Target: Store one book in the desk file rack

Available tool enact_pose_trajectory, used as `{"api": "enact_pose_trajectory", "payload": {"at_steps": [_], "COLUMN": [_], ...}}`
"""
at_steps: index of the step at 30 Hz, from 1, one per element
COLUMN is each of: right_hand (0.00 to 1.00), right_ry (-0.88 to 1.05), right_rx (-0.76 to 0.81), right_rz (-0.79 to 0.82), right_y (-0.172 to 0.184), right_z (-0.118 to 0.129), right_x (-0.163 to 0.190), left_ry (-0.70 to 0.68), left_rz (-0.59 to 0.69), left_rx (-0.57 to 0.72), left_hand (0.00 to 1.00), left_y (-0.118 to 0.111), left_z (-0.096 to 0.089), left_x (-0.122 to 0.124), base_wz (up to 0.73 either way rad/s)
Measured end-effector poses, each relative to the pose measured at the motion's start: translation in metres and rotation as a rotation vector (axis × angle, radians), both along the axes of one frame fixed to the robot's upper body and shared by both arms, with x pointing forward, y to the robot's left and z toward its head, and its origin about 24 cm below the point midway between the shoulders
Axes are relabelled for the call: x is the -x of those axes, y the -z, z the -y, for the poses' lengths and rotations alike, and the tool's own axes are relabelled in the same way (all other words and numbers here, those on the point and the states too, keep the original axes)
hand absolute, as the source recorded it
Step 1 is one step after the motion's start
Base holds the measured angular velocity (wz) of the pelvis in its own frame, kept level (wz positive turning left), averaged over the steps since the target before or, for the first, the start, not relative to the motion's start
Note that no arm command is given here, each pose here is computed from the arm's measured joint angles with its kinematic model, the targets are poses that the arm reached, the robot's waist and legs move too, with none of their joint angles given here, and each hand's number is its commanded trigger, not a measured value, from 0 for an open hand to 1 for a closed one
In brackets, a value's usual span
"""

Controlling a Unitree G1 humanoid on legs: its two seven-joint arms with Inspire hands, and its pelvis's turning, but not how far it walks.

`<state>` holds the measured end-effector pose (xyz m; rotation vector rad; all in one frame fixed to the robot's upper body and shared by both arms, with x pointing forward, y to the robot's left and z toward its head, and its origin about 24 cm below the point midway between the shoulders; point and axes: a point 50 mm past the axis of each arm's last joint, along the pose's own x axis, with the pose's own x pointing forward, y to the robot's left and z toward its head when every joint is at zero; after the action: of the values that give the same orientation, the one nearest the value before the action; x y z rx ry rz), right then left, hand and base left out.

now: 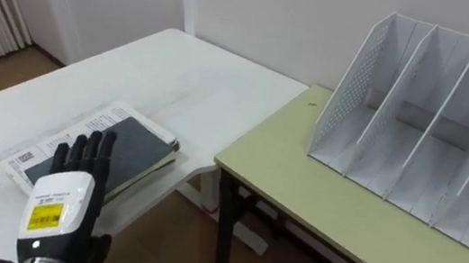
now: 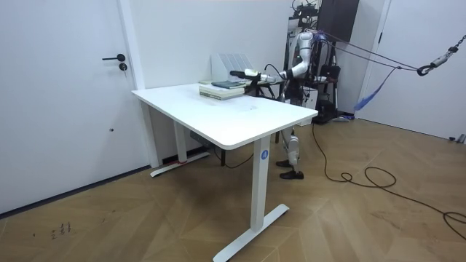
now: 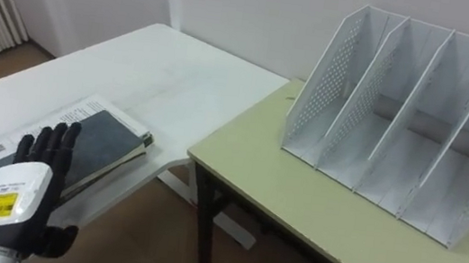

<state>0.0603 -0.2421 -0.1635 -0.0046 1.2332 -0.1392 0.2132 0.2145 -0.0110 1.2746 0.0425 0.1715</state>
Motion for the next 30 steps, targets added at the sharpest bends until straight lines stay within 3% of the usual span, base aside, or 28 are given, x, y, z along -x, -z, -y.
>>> {"api": "enact_pose_trajectory", "payload": {"at_steps": [9, 23, 24, 25, 26, 27, 30], "right_hand": [0.0, 0.0, 0.0, 0.0, 0.0, 0.0, 0.0], "right_ry": [0.001, -0.037, -0.037, -0.037, -0.037, -0.035, -0.032], "right_rx": [0.014, 0.053, 0.052, 0.052, 0.052, 0.051, 0.054], "right_rz": [0.007, 0.001, 0.0, -0.001, -0.002, -0.008, -0.012], "right_y": [-0.001, -0.004, -0.003, -0.003, -0.003, -0.003, -0.003], "right_z": [0.001, 0.009, 0.009, 0.009, 0.009, 0.009, 0.009], "right_x": [0.0, -0.002, -0.002, -0.002, -0.002, -0.001, -0.001], "left_ry": [-0.053, -0.059, -0.061, -0.062, -0.062, -0.062, -0.07], "left_rz": [-0.125, -0.196, -0.199, -0.2, -0.203, -0.206, -0.207], "left_rx": [0.075, 0.081, 0.082, 0.082, 0.082, 0.082, 0.079], "left_hand": [0.0, 0.0, 0.26, 0.61, 0.75, 1.0, 1.0], "left_y": [0.015, 0.018, 0.018, 0.019, 0.019, 0.019, 0.019], "left_z": [-0.011, -0.012, -0.012, -0.012, -0.012, -0.012, -0.013], "left_x": [-0.004, -0.006, -0.006, -0.006, -0.006, -0.006, -0.009], "base_wz": [-0.02, 0.01, 0.0, 0.0, 0.0, 0.0, 0.0]}}
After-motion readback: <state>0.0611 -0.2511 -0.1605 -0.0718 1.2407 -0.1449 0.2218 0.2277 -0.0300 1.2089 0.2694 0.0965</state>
